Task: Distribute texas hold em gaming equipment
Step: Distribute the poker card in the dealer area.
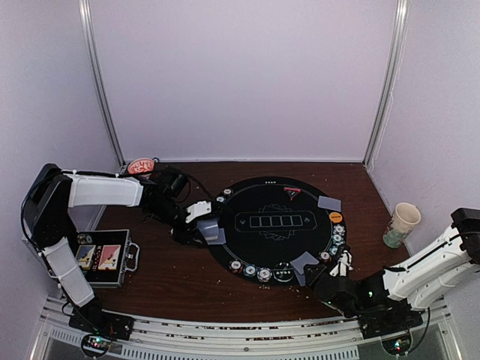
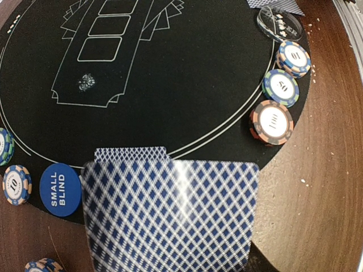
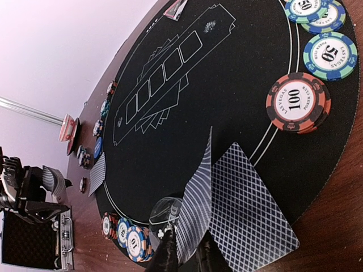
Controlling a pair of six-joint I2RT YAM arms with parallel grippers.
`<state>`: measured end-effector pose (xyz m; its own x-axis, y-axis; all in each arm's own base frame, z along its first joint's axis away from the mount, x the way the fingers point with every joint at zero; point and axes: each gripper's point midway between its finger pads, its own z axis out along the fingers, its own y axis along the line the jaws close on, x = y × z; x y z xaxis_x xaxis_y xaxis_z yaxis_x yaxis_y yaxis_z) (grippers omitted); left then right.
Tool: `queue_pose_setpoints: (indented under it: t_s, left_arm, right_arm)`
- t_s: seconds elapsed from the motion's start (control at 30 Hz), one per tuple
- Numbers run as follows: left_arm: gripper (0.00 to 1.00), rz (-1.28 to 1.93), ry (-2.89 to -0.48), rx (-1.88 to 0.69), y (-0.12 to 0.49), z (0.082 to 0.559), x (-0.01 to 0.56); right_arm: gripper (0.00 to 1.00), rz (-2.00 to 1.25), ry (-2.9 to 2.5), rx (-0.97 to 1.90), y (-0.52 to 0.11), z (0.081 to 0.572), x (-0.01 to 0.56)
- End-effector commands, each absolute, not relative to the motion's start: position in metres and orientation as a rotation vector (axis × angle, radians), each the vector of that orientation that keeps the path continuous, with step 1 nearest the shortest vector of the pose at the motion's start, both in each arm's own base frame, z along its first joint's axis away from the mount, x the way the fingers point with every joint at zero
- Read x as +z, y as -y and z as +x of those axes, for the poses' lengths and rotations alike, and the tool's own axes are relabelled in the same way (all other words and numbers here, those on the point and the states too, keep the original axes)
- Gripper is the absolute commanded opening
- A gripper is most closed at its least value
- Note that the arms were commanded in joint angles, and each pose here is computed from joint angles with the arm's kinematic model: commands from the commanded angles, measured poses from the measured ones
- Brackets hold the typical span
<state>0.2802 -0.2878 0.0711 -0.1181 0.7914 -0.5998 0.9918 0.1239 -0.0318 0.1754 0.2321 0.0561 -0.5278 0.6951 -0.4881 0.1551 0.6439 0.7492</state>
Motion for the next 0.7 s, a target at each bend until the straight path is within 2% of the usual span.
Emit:
queue_pose_setpoints:
  t_s: [0.0,0.67]
  left_arm:
    - [0.49,1.709,-1.94,-0.615,0.293,0.285,0.074]
    - [0.49,1.706,-1.941,-0.613,0.293,0.285,0.075]
  right_arm:
    - [0.14,0.639,-2.058,0.772,-0.227,0.17,0.057]
    - [0.23,0.641,-2.079,0.737,-0.21,0.149,0.06]
